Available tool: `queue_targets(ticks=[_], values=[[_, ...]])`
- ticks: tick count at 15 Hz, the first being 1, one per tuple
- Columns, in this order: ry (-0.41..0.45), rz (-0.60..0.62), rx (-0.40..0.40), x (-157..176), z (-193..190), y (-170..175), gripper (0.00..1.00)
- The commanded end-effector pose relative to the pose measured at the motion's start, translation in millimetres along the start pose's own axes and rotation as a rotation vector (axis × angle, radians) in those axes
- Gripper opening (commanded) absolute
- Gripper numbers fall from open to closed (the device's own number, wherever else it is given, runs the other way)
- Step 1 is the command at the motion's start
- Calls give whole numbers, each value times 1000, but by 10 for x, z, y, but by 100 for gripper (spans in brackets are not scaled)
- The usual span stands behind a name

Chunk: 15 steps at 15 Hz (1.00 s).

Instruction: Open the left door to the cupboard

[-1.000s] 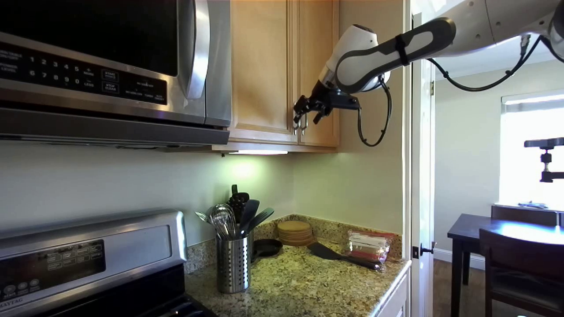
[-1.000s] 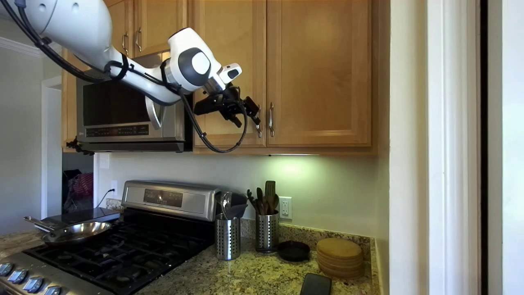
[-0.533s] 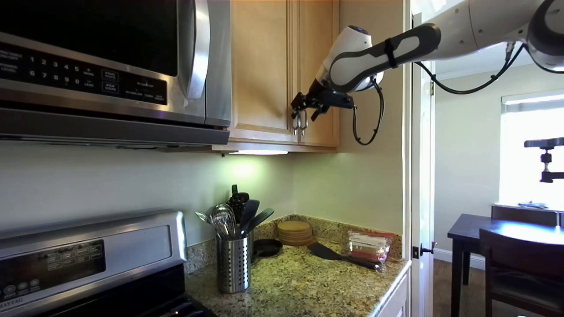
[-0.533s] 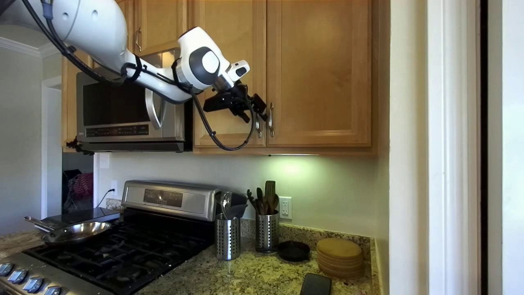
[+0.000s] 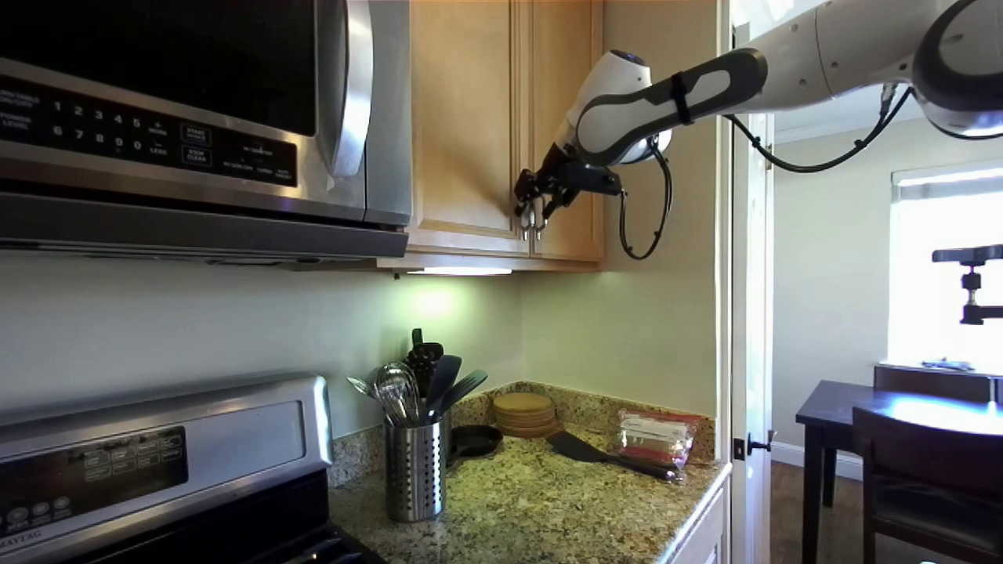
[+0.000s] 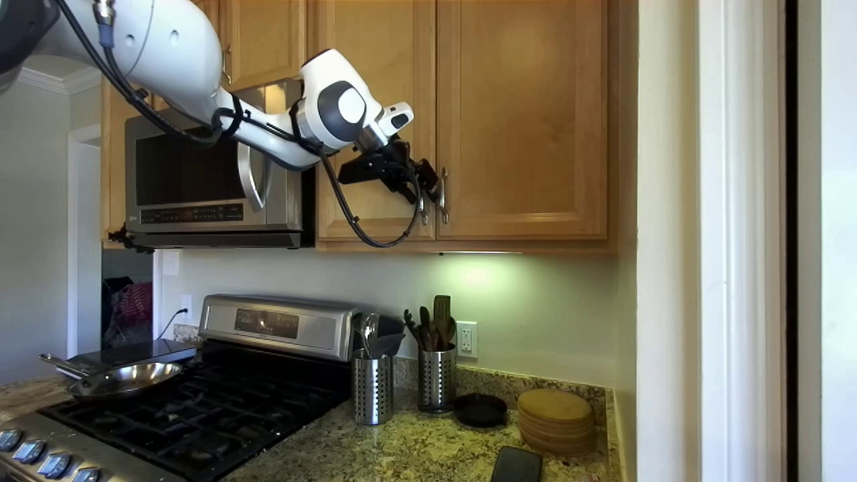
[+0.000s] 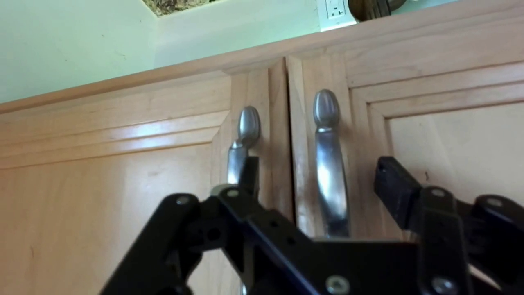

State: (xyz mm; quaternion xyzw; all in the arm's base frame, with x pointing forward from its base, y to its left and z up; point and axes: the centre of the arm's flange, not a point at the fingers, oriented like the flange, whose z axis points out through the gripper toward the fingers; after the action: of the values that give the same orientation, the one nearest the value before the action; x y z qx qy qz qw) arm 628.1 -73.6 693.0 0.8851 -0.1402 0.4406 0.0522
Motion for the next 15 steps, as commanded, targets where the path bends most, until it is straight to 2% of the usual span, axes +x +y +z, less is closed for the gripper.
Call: queue_targets(ticks=[1, 6, 7, 8, 9, 10, 12, 15], values=[[-13, 24, 8, 99, 4, -7, 43], [-14, 45, 55, 132, -82, -55, 11], [-18, 41, 47, 123, -34, -19, 8], [-14, 29, 55, 116, -18, -5, 12], [-16, 17, 42, 118, 11, 59, 10], [-20, 16, 35, 124, 19, 97, 5], [-21, -24, 50, 114, 4, 125, 9], [-32, -84, 68, 68, -15, 135, 9]])
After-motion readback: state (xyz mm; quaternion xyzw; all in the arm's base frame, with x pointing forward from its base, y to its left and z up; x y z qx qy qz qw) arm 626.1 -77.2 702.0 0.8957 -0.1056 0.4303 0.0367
